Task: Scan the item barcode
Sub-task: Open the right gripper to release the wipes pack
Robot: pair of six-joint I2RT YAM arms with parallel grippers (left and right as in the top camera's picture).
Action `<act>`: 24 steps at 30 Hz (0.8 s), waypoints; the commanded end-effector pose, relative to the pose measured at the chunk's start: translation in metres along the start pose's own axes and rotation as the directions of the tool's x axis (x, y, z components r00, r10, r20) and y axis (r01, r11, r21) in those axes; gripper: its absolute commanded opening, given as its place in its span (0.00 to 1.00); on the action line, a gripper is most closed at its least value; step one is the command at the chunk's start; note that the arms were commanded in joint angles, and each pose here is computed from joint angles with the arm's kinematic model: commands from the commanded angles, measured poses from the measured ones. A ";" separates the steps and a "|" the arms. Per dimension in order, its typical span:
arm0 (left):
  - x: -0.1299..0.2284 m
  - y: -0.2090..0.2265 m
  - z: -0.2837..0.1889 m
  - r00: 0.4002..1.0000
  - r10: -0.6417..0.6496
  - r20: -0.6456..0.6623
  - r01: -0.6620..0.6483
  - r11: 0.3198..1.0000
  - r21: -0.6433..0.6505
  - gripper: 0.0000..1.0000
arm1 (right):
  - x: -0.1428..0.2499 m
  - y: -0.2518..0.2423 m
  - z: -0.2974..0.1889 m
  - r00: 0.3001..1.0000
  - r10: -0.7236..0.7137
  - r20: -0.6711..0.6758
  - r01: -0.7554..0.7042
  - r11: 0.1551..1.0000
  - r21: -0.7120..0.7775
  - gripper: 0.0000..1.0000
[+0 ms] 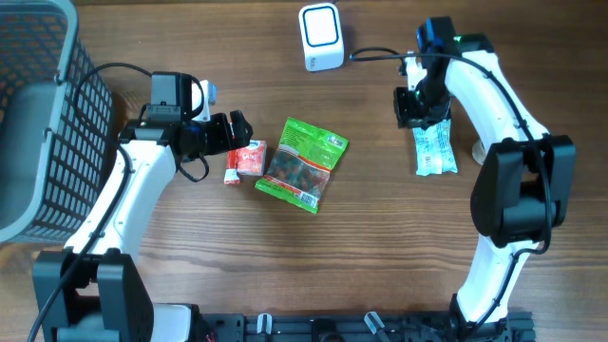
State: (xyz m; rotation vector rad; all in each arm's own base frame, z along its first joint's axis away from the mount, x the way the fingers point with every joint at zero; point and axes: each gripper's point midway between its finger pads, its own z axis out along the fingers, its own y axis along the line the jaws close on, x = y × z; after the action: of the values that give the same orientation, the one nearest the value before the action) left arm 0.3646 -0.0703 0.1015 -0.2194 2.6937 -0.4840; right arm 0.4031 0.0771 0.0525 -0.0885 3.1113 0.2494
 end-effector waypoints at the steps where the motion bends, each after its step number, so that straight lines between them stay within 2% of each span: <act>1: -0.008 -0.003 -0.007 1.000 0.002 0.027 -0.003 1.000 0.013 1.00 | 0.011 0.001 0.018 0.998 0.070 -0.008 -0.070 0.997 -0.023 0.18; 6: -0.008 -0.003 -0.007 1.000 0.002 0.027 -0.003 1.000 0.013 1.00 | 0.018 -0.020 0.043 0.997 0.071 0.009 -0.071 0.995 0.071 0.15; 12: -0.008 -0.003 -0.007 1.000 0.002 0.027 -0.003 1.000 0.013 1.00 | 0.034 -0.054 0.036 0.996 0.078 -0.036 -0.066 0.960 0.271 0.14; 19: -0.008 -0.003 -0.007 1.000 0.003 0.027 -0.003 1.000 0.013 1.00 | 0.041 -0.081 0.027 0.993 0.107 -0.041 -0.081 0.909 0.409 0.14; 24: -0.008 -0.003 -0.007 1.000 0.002 0.027 -0.003 1.000 0.013 1.00 | 0.047 -0.113 0.015 0.984 0.179 -0.016 -0.145 0.844 0.516 0.14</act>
State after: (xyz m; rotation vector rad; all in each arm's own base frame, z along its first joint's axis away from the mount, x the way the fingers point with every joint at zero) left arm 0.3646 -0.0703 0.1015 -0.2194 2.6937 -0.4840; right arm 0.3615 -0.0003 0.0049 0.0635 3.1910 -0.4038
